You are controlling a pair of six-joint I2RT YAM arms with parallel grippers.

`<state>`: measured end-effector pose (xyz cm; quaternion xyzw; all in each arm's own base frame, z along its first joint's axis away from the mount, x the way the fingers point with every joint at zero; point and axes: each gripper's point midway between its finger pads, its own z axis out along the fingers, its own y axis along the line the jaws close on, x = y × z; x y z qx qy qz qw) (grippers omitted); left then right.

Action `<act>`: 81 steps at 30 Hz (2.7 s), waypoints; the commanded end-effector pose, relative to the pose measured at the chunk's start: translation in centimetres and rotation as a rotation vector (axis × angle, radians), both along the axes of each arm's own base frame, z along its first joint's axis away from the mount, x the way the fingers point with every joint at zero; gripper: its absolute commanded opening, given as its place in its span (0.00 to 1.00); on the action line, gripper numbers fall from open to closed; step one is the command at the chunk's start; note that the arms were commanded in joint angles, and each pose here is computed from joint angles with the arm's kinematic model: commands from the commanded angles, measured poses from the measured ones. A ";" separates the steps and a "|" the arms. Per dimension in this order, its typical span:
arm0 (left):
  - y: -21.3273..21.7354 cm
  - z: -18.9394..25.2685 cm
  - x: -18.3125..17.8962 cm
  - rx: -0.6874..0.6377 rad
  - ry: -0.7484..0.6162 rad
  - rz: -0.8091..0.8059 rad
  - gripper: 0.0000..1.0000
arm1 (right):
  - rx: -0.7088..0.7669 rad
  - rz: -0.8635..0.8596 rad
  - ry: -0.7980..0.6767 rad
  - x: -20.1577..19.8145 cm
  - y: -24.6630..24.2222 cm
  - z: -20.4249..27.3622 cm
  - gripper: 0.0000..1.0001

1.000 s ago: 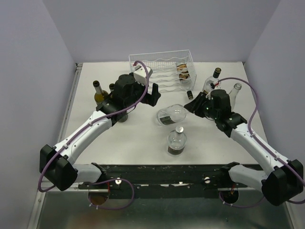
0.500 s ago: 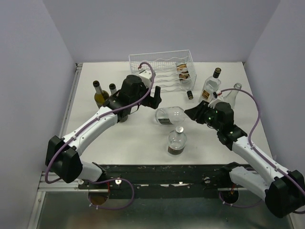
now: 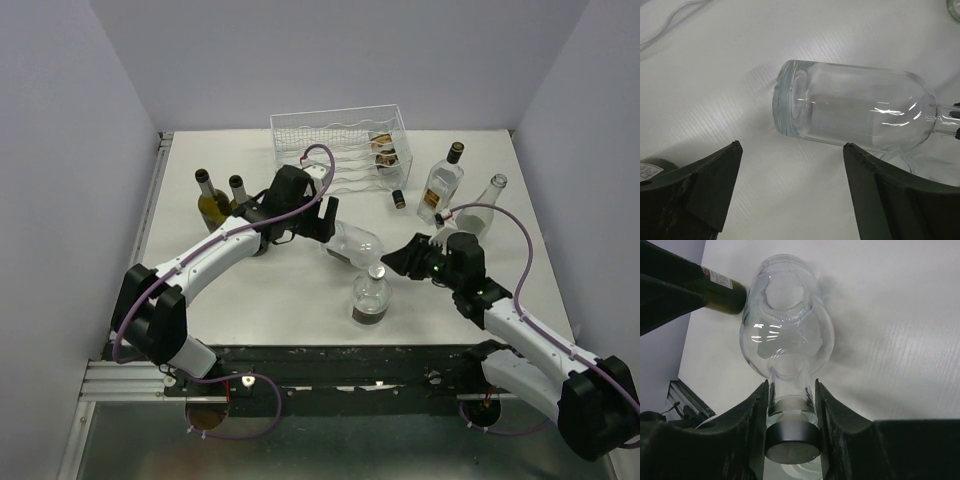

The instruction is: Put the wine bottle on the wine rack

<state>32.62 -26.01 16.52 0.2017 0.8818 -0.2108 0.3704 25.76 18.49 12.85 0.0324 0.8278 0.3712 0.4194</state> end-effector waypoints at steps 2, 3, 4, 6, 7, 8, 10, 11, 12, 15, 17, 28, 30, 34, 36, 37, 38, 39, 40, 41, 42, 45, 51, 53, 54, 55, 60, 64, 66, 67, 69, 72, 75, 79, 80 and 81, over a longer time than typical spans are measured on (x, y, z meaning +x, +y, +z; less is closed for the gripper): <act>0.0 -2.1 -0.9 0.025 0.089 -0.021 0.92 | -0.145 0.019 0.048 -0.7 -1.4 -3.5 0.01; -0.2 -2.0 -0.8 0.023 0.090 -0.023 0.92 | -0.165 0.022 0.063 -0.8 -1.6 -3.9 0.01; -0.3 -2.0 -0.6 0.022 0.091 -0.025 0.92 | -0.186 0.029 0.075 -0.8 -1.7 -4.2 0.01; -0.5 -2.0 -0.4 0.024 0.091 -0.030 0.92 | -0.220 0.034 0.085 -0.7 -1.9 -4.7 0.01; -0.6 -1.9 -0.2 0.024 0.087 -0.031 0.92 | -0.229 0.037 0.080 -0.4 -1.9 -4.6 0.01; -0.6 -1.7 -0.1 0.024 0.080 -0.030 0.92 | -0.256 0.047 0.116 -0.9 -2.2 -5.4 0.01; -0.7 -1.4 0.0 0.024 0.072 -0.034 0.92 | -0.284 0.061 0.130 -0.8 -2.2 -5.6 0.01; -0.6 -1.3 0.2 0.025 0.066 -0.030 0.92 | -0.297 0.069 0.131 -0.6 -2.2 -5.6 0.01; -0.5 -1.1 0.2 0.028 0.059 -0.029 0.92 | -0.317 0.078 0.134 -0.6 -2.3 -5.6 0.01; -0.4 -0.7 0.4 0.033 0.044 -0.023 0.92 | -0.375 0.083 0.117 0.2 -2.7 -5.1 0.01; -0.2 -0.3 0.6 0.033 0.031 -0.016 0.92 | -0.425 0.091 0.125 0.6 -2.9 -5.1 0.01; 0.6 2.3 1.7 0.027 -0.087 0.032 0.93 | -0.613 0.175 0.253 1.3 -1.3 -7.0 0.01; 1.1 3.5 2.1 0.015 -0.143 0.051 0.93 | -0.645 0.169 0.281 1.3 -1.1 -7.2 0.02; 1.7 5.9 2.7 -0.008 -0.239 0.083 0.93 | -0.697 0.132 0.330 1.5 -1.1 -8.0 0.13; 2.0 7.0 2.8 -0.020 -0.275 0.095 0.93 | -0.707 0.138 0.347 1.6 -0.9 -8.3 0.16; 2.2 7.4 2.8 -0.025 -0.291 0.103 0.93 | -0.712 0.137 0.353 1.7 -0.8 -8.4 0.20; 2.3 7.7 2.8 -0.031 -0.304 0.106 0.94 | -0.718 0.139 0.357 1.7 -0.7 -8.6 0.23; 2.4 8.0 2.8 -0.036 -0.316 0.111 0.94 | -0.721 0.139 0.357 1.9 -0.6 -8.6 0.25; 2.5 8.2 2.7 -0.040 -0.325 0.113 0.95 | -0.726 0.137 0.356 2.0 -0.6 -8.7 0.27; 2.6 8.5 2.6 -0.050 -0.337 0.109 0.95 | -0.732 0.133 0.355 2.2 -0.6 -8.7 0.30; 2.7 8.7 2.5 -0.057 -0.353 0.102 0.96 | -0.736 0.130 0.359 2.3 -0.7 -8.8 0.34; 2.9 8.9 2.3 -0.078 -0.391 0.100 0.98 | -0.752 0.118 0.372 2.9 -0.6 -8.8 0.47; 3.4 9.0 2.5 -0.085 -0.402 0.112 0.99 | -0.795 0.092 0.374 4.5 -0.2 -8.9 0.66; 3.6 9.0 2.6 -0.084 -0.402 0.117 0.99 | -0.807 0.083 0.380 4.8 -0.2 -9.2 0.68; 3.7 9.0 2.6 -0.083 -0.401 0.118 0.99 | -0.811 0.080 0.380 5.0 -0.2 -9.4 0.69; 3.7 9.0 2.6 -0.082 -0.401 0.119 0.99 | -0.814 0.080 0.378 5.1 -0.1 -9.5 0.69; 4.0 8.9 2.6 -0.082 -0.398 0.127 0.99 | -0.834 0.066 0.367 5.2 0.0 -10.7 0.62; 4.2 8.9 2.8 -0.082 -0.394 0.134 0.99 | -0.877 0.028 0.385 5.2 -0.6 -11.9 0.57; 4.3 9.0 2.8 -0.085 -0.396 0.137 0.99 | -0.889 0.014 0.393 5.2 -0.9 -12.4 0.56; 4.4 8.9 2.8 -0.082 -0.392 0.137 0.99 | -0.898 0.010 0.403 5.0 -1.1 -12.8 0.56; 4.4 9.0 2.8 -0.083 -0.394 0.138 0.99 | -0.911 -0.006 0.411 4.8 -1.5 -13.1 0.48; 4.6 9.2 2.8 -0.084 -0.398 0.143 0.99 | -0.924 -0.014 0.415 4.6 -1.8 -13.4 0.16; 4.8 9.4 2.7 -0.084 -0.403 0.147 0.99 | -0.921 -0.008 0.396 4.5 -1.8 -13.3 0.01; 5.3 10.2 2.7 -0.089 -0.424 0.161 0.99 | -0.913 0.017 0.343 4.8 -1.5 -11.6 0.01; 5.4 10.4 2.8 -0.091 -0.430 0.167 0.99 | -0.903 0.024 0.312 4.9 -1.3 -10.6 0.01; 5.5 10.5 2.8 -0.093 -0.434 0.168 0.99 | -0.898 0.024 0.294 4.8 -1.3 -9.8 0.01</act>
